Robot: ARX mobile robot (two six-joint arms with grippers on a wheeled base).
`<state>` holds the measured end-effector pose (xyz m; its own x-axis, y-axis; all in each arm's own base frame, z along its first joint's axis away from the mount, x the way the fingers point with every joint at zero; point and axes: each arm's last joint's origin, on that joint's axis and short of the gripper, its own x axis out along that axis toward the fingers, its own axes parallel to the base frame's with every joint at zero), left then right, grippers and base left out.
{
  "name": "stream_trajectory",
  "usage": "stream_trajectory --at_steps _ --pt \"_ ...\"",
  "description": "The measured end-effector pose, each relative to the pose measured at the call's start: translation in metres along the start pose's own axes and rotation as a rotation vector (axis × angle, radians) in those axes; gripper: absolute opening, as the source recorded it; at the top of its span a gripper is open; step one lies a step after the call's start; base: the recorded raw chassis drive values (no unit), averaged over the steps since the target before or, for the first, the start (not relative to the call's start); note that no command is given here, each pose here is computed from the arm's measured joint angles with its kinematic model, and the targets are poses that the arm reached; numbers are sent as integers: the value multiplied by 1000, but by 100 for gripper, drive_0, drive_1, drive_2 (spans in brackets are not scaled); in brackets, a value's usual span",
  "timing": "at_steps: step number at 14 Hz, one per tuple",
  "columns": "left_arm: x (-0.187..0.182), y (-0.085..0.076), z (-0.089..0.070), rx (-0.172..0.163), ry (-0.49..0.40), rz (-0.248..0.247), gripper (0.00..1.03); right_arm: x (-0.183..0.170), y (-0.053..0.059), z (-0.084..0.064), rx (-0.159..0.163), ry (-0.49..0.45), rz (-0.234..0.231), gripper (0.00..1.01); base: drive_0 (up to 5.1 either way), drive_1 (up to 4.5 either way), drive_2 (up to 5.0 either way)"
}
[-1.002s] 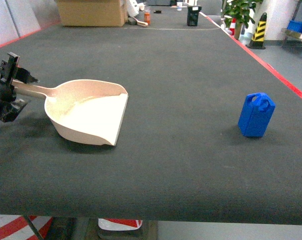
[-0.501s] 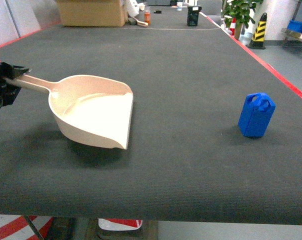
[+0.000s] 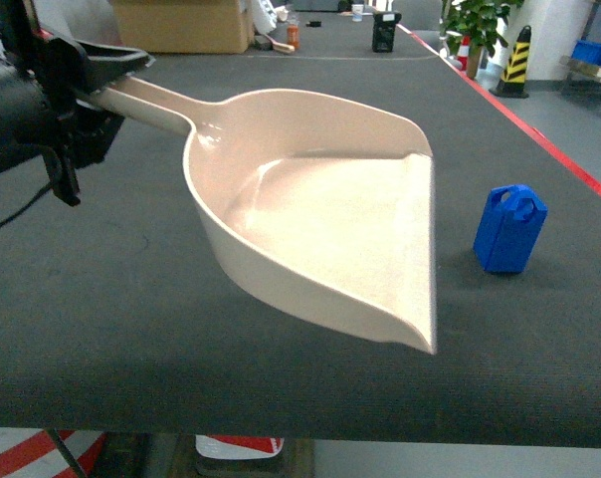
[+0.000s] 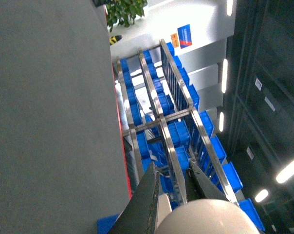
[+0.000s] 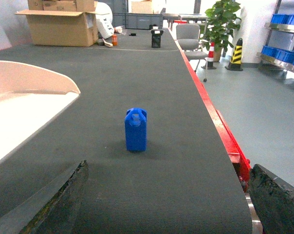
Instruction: Place part in tray to right shelf
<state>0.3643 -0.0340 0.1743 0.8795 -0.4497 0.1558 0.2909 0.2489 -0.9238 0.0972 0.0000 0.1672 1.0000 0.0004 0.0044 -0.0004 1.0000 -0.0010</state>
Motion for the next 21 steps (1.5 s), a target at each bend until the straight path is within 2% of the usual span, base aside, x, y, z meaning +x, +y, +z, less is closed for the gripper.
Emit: stream_trajectory --at_steps 1,5,7,9,10,11,12,15,19,20,21 --pt "1 0 -12 -33 46 1 13 0 0 0 0 0 0 98 0 0 0" --pt "7 1 -27 -121 91 3 13 0 0 0 0 0 0 98 0 0 0" --pt "10 -3 -31 -193 44 4 13 0 0 0 0 0 0 98 0 0 0" --pt "12 -5 -39 -245 41 10 13 0 0 0 0 0 0 98 0 0 0" --pt "10 -4 -44 -286 40 22 13 0 0 0 0 0 0 98 0 0 0" --pt "9 -3 -47 -307 46 29 13 0 0 0 0 0 0 98 0 0 0" --pt "9 -6 -49 -320 58 25 13 0 0 0 0 0 0 98 0 0 0" --pt "8 -19 -46 -308 64 -21 13 0 0 0 0 0 0 98 0 0 0" --pt "8 -19 -46 -310 66 -15 13 0 0 0 0 0 0 98 0 0 0" --pt "8 -19 -46 -310 66 -15 13 0 0 -2 -9 48 -39 98 0 0 0" --pt "8 -19 -46 -310 66 -15 13 8 -1 -3 -55 183 -190 98 0 0 0"
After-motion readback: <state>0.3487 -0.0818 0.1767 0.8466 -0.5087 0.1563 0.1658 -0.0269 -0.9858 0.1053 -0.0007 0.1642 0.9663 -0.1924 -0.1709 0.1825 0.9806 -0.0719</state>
